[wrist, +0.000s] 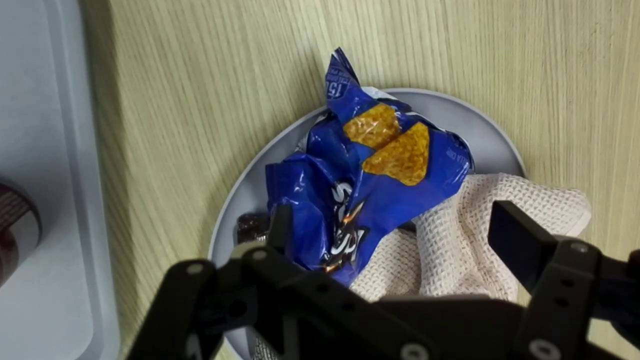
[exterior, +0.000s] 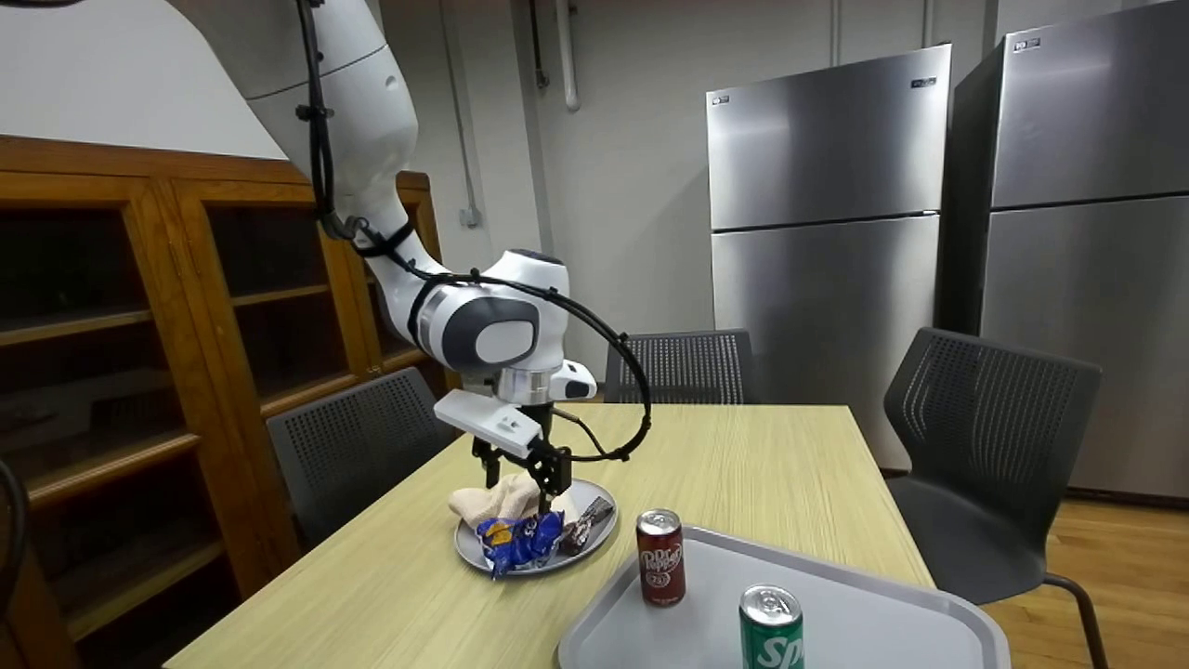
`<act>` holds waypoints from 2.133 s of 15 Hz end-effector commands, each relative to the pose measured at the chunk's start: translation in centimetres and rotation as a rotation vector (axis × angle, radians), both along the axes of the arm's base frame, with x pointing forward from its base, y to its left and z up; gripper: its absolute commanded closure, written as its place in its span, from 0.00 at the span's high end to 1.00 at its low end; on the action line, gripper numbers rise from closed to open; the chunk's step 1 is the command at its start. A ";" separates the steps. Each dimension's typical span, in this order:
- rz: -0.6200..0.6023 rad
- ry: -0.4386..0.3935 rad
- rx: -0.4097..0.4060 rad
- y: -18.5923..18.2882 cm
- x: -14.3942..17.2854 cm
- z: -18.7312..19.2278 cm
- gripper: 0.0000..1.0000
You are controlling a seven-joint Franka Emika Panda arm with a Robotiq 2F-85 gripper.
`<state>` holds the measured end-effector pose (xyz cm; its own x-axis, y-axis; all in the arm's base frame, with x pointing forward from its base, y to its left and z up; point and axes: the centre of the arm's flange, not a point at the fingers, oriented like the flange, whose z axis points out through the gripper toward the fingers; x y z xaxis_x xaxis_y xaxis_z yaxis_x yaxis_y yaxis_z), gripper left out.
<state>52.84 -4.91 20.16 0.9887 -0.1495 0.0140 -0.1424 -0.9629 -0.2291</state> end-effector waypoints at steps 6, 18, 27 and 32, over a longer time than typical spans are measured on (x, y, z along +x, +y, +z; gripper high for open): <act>0.006 -0.005 0.028 0.5 1.1 -2.5 1.00; 0.028 -0.004 0.023 0.7 0.9 -3.0 0.33; 0.029 -0.008 0.021 0.3 1.0 -2.7 0.00; 0.090 -0.031 0.037 1.1 0.1 0.0 0.00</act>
<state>53.60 -4.07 17.66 0.9930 -0.1171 0.0175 -0.1093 -0.9634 -0.2446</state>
